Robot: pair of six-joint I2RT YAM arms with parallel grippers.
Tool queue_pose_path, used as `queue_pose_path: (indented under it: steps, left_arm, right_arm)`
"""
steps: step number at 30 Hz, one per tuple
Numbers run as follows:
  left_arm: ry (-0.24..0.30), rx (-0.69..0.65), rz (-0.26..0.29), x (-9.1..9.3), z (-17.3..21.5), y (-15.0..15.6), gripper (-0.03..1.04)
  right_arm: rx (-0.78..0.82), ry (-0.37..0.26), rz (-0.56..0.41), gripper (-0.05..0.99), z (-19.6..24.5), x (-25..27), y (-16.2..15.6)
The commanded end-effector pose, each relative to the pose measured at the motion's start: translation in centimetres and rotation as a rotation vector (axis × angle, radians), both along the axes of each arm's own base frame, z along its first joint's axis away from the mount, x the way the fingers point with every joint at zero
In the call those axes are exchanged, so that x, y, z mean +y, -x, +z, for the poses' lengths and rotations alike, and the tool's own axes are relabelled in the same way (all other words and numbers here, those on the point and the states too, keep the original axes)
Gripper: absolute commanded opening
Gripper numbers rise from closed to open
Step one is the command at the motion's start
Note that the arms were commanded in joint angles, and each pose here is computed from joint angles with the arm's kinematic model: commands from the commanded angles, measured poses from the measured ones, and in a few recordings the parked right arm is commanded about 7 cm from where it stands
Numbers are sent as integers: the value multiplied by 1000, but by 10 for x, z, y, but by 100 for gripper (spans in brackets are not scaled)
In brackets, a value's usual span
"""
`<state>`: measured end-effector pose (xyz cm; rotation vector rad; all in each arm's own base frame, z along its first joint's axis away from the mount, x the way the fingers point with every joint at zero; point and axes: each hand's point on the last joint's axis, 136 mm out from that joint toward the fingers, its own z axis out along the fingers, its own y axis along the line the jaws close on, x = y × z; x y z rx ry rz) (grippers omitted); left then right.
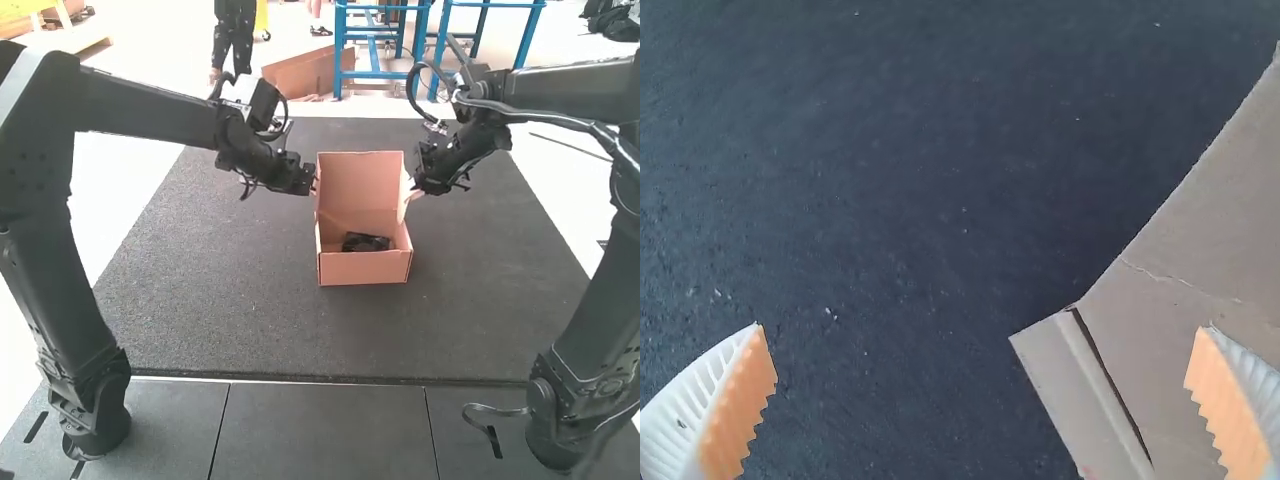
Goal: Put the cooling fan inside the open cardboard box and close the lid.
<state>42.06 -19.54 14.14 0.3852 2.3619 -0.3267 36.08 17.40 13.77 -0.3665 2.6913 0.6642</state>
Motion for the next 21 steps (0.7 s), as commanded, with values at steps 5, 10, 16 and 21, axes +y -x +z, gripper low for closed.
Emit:
queue_pose_path:
  steps: [5, 10, 16, 21]
  left_arm:
    - [45, 49, -79, -13, -5, 25, 97]
    - [68, 60, -101, -18, -5, 31, 97]
    - [93, 70, -118, -21, -3, 35, 97]
    - [91, 88, -116, -19, -8, 40, 97]
  right_arm:
    - [-8, -11, 43, -1, 6, 11, 16]
    - [-5, -10, 43, -1, 6, 10, 18]
    - [4, -8, 43, -1, 3, 9, 23]
    - [24, 0, 46, -1, -5, 6, 31]
